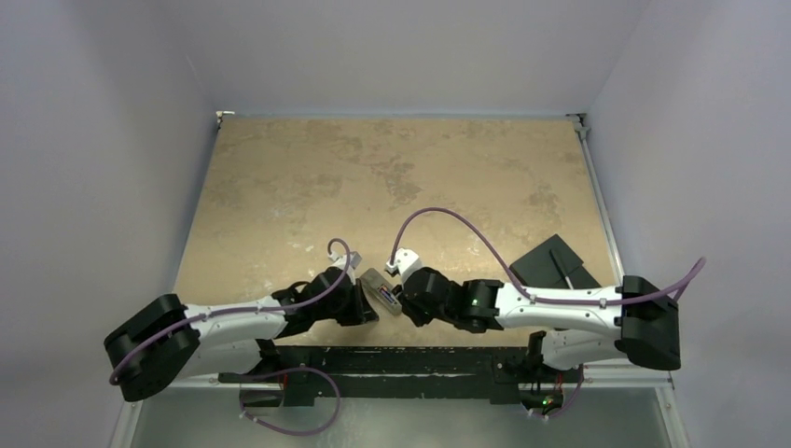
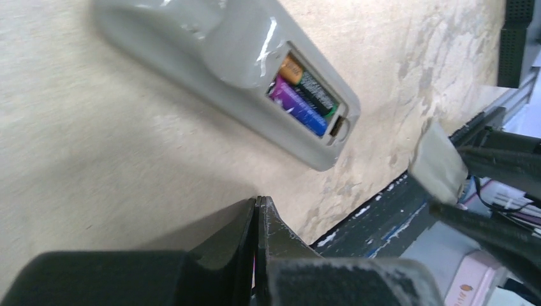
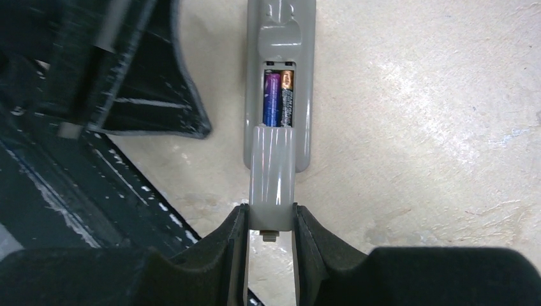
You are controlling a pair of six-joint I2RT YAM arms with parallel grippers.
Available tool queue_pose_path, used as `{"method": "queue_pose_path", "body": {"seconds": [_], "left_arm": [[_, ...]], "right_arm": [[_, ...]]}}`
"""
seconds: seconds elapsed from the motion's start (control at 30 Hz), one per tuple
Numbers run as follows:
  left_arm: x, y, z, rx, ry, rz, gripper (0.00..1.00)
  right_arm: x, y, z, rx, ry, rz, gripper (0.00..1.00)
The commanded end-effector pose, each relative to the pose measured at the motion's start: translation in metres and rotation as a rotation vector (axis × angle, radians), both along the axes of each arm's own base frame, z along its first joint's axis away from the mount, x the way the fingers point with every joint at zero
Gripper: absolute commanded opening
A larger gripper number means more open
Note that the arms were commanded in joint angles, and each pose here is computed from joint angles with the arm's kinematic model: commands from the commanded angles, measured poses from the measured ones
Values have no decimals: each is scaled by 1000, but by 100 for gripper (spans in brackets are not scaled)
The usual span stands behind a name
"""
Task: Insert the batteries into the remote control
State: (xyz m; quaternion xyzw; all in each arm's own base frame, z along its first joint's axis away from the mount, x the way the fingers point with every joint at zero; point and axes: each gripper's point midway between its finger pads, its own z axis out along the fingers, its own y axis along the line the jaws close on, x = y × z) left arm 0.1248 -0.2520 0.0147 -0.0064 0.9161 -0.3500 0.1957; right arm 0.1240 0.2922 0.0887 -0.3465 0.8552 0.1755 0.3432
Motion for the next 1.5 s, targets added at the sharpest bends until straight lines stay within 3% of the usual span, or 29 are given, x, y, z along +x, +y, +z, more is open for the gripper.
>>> {"method": "queue_pose_path", "body": {"seconds": [0.0, 0.7, 1.07, 1.47], "left_arm": [[-5, 32, -10, 140, 2, 39, 0], [4, 48, 18, 145, -58, 124, 0], [7, 46, 27, 126, -80, 129, 20], [8, 45, 27, 129, -85, 123, 32]], "right_arm": [[8, 13, 7, 12, -16, 59, 9], [28, 29, -10, -116, 5, 70, 9], [33, 33, -20, -166, 40, 64, 10], [37, 35, -24, -177, 55, 48, 10]]}}
